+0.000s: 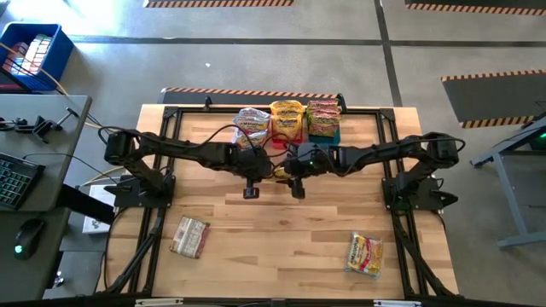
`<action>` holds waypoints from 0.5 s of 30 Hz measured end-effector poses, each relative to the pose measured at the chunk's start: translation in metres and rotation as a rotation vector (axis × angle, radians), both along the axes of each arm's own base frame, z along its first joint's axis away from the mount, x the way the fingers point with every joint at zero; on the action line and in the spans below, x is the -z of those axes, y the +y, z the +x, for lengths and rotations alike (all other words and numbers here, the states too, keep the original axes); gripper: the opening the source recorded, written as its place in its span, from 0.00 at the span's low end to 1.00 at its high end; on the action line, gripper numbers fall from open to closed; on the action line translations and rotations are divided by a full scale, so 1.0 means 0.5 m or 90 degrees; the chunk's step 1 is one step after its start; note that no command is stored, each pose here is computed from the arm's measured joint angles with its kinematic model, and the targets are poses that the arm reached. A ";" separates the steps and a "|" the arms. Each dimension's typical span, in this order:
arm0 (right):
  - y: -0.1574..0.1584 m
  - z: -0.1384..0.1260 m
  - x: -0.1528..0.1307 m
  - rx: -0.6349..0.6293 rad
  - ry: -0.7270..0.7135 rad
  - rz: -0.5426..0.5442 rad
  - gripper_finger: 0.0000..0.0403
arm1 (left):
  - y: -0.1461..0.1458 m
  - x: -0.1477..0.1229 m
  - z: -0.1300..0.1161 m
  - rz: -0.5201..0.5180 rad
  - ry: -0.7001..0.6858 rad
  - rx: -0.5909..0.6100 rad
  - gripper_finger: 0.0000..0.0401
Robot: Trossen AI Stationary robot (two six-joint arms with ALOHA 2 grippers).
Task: Sort Maruchan noodles
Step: Put the yellow noodle pack into the red bin
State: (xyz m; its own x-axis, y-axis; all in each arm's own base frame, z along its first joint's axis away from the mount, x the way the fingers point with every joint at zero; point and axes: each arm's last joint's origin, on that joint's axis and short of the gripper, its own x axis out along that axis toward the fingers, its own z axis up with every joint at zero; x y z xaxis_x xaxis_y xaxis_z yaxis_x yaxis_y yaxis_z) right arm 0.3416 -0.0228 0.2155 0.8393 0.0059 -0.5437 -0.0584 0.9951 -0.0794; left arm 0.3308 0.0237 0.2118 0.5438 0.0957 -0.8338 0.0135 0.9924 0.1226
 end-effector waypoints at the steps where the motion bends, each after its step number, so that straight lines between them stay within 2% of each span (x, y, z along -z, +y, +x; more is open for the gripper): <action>1: 0.000 0.000 0.000 -0.004 0.002 -0.001 0.48 | 0.000 0.000 0.000 0.000 0.000 0.001 0.00; 6: -0.004 -0.001 0.001 -0.009 0.002 -0.013 0.26 | 0.000 -0.003 0.000 0.005 -0.006 -0.002 0.04; 9: -0.004 -0.001 0.000 -0.016 0.001 -0.028 0.16 | 0.000 -0.006 -0.002 0.007 -0.008 0.001 0.08; 15: -0.006 -0.001 -0.003 -0.037 -0.002 -0.085 0.08 | 0.001 -0.036 -0.021 0.029 -0.020 0.004 0.16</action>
State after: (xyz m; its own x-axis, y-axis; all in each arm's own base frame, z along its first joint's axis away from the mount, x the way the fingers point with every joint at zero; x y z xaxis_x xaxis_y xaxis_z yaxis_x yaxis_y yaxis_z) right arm 0.3410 -0.0256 0.2170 0.8416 -0.0180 -0.5397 -0.1147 0.9707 -0.2112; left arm 0.3204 0.0239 0.2296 0.5698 0.1299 -0.8115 0.0156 0.9855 0.1688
